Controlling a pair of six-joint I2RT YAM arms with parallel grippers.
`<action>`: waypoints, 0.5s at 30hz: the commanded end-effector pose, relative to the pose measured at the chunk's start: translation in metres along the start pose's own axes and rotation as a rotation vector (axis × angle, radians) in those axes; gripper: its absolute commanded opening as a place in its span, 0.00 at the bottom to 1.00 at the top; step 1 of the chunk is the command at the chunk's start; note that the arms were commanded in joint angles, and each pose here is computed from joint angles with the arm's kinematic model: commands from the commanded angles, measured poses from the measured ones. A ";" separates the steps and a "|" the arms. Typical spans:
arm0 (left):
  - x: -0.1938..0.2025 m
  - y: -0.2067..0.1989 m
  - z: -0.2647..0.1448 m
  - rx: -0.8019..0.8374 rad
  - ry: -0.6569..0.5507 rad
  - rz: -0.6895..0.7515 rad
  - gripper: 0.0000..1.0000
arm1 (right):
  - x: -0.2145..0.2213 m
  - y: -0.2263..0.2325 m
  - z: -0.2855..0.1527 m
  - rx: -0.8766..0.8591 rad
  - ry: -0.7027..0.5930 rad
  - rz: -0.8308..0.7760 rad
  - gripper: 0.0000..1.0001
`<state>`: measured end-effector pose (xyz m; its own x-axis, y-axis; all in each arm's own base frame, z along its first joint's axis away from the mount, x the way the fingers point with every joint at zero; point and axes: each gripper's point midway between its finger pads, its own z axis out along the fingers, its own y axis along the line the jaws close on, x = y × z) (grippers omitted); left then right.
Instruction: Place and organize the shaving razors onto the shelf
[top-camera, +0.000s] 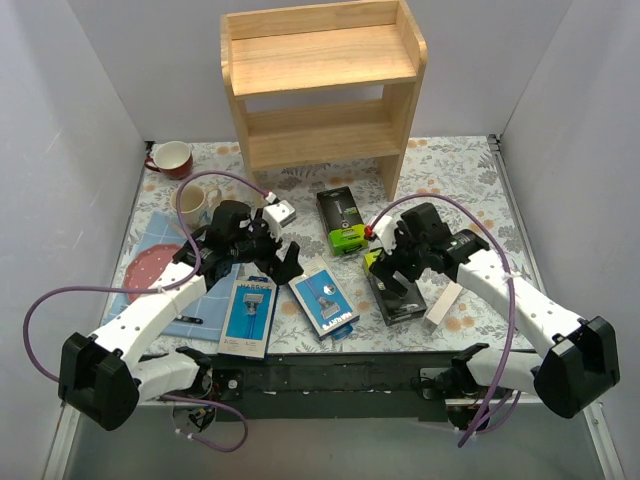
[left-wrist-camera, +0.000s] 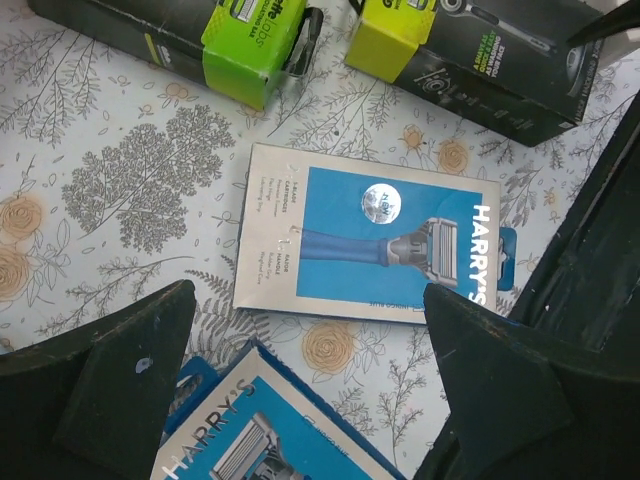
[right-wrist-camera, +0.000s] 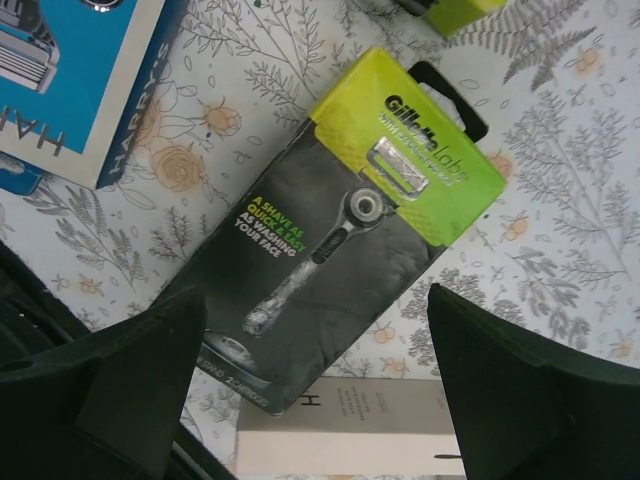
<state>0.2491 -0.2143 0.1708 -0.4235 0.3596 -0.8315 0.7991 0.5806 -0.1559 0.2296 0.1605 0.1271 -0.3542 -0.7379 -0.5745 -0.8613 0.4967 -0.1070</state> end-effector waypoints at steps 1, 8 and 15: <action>-0.036 -0.013 -0.008 0.046 -0.063 0.016 0.98 | -0.004 0.004 -0.006 0.030 0.057 0.159 0.99; -0.040 -0.024 -0.012 0.060 -0.099 0.002 0.98 | 0.016 0.027 0.012 -0.023 0.168 0.357 0.99; -0.038 -0.025 -0.018 0.043 -0.112 -0.010 0.98 | 0.025 0.040 0.022 -0.019 0.229 0.306 0.99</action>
<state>0.2426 -0.2294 0.2068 -0.3986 0.2939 -0.8688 0.8123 0.5529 -0.1857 0.2008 0.1685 0.0924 -0.6606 -0.6376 -0.3964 -0.7136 0.6973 0.0676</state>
